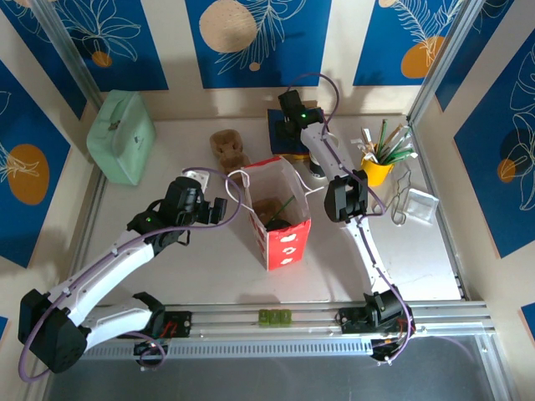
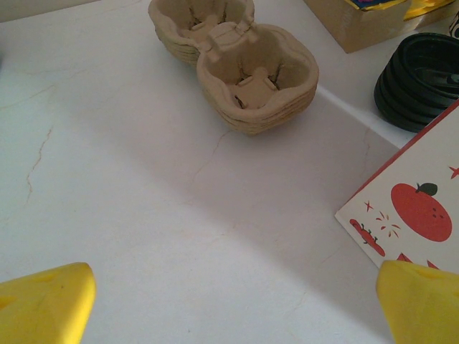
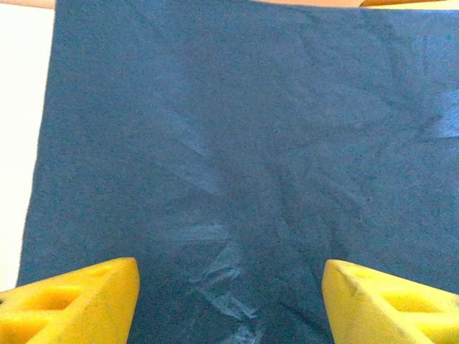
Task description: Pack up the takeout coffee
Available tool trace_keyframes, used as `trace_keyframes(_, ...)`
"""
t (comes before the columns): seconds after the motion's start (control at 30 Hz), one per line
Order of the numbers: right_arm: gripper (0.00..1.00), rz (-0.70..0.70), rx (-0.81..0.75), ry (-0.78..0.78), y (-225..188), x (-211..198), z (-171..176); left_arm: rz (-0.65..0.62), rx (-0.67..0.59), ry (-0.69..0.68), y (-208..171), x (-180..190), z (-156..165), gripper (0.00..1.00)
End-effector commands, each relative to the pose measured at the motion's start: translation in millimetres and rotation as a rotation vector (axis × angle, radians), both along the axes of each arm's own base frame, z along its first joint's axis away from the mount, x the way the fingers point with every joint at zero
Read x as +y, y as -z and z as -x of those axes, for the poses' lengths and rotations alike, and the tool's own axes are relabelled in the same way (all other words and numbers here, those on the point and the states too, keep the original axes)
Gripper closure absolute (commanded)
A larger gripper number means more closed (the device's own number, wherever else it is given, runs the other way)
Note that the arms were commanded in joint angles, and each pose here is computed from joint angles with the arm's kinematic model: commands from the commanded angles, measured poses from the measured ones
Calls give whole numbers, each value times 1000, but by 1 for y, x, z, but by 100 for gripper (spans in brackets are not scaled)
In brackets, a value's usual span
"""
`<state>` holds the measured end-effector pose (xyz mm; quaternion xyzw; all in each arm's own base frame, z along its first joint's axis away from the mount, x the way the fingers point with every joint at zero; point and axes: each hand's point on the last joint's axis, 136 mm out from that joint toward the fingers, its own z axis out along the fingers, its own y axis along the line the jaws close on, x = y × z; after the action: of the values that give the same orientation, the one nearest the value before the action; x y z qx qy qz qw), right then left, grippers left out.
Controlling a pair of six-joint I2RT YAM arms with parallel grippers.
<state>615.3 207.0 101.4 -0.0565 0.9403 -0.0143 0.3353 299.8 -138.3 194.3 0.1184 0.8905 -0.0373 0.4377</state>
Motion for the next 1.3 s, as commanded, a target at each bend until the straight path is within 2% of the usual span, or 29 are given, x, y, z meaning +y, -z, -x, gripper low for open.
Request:
trace_keyframes(0.0, 31, 17, 50, 33, 23, -6, 5, 23, -26, -11, -13, 0, -6, 0)
trace_keyframes(0.37, 33, -9, 109, 56, 43, -11, 10, 28, -21, -12, -13, 0, -6, 0)
trace_keyframes(0.83, 67, -118, 111, 52, 22, -8, 9, 26, -10, -8, -12, -3, -7, 0)
trace_keyframes(1.13, 77, -176, 60, 35, -14, -5, 6, 24, -12, -9, -13, -2, -8, 0)
trace_keyframes(1.27, 78, -203, 28, 31, -34, -5, 5, 26, -8, -8, -13, -3, -8, 0)
